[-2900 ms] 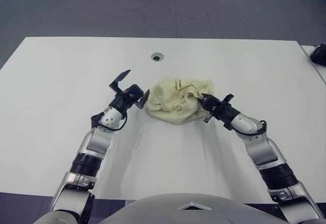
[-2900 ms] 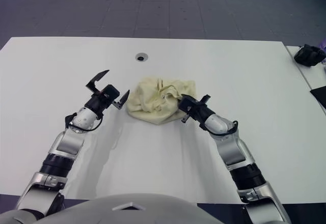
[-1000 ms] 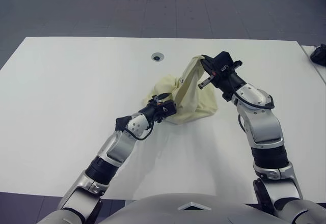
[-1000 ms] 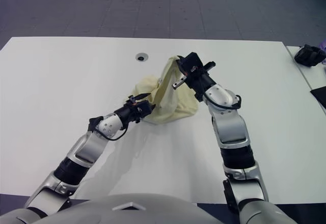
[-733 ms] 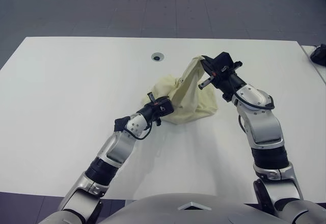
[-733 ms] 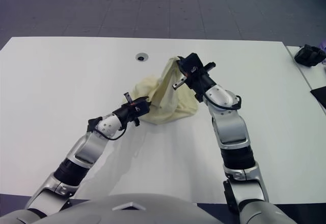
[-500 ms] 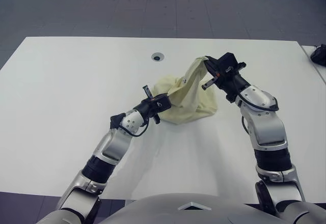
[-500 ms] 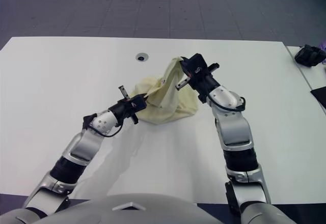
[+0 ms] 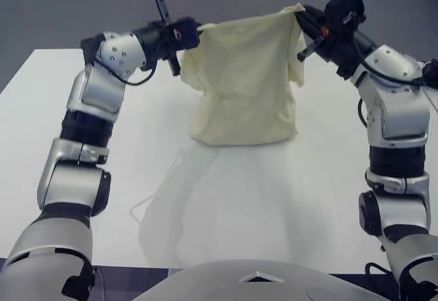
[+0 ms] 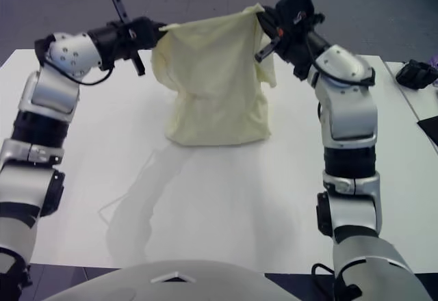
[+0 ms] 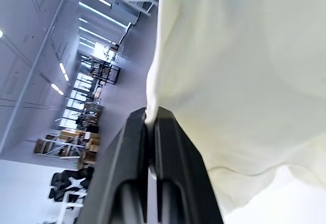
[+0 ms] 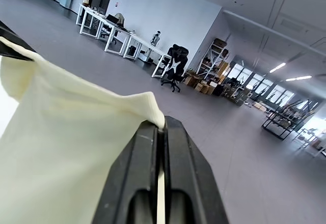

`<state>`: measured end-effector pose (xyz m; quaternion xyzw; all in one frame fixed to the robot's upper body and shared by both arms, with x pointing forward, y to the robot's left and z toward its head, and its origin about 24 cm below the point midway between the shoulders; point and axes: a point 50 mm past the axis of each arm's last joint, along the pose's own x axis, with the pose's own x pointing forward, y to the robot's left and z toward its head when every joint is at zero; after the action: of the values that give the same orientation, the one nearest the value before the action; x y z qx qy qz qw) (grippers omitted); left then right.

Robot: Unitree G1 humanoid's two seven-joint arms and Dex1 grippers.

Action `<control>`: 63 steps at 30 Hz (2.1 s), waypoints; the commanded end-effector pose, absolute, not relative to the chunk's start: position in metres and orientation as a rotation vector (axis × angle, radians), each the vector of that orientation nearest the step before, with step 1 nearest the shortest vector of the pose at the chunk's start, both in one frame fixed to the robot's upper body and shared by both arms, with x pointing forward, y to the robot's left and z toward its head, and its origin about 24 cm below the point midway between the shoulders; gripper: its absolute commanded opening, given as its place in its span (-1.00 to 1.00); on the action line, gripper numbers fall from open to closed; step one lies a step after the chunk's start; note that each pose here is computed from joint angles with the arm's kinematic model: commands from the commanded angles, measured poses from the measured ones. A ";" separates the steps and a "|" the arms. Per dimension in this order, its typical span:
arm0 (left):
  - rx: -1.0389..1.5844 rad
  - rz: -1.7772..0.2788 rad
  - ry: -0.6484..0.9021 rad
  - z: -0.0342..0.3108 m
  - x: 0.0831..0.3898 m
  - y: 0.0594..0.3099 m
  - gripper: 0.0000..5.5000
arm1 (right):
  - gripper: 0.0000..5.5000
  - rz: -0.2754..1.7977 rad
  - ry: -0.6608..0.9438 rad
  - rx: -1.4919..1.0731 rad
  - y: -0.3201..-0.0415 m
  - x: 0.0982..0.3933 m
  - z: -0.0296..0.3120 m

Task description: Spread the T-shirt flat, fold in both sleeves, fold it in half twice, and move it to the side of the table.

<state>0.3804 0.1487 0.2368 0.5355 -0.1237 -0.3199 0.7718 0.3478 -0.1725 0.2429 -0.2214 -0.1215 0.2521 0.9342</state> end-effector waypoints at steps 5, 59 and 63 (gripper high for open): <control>1.390 -0.406 -0.271 0.298 0.418 0.143 -0.99 | -1.00 0.374 -0.352 -0.674 -0.182 0.399 0.303; 0.772 -1.639 0.309 0.182 0.156 0.186 -0.39 | -0.44 1.447 0.721 -0.421 -0.230 0.147 0.187; 0.758 -1.254 0.098 0.199 0.236 0.192 -0.12 | -0.18 1.144 0.460 -0.401 -0.232 0.213 0.193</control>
<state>0.1864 0.1910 0.1967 0.3308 0.0876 -0.6585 0.6702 0.1713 -0.2326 0.1953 -0.1834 0.2703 0.6077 0.7239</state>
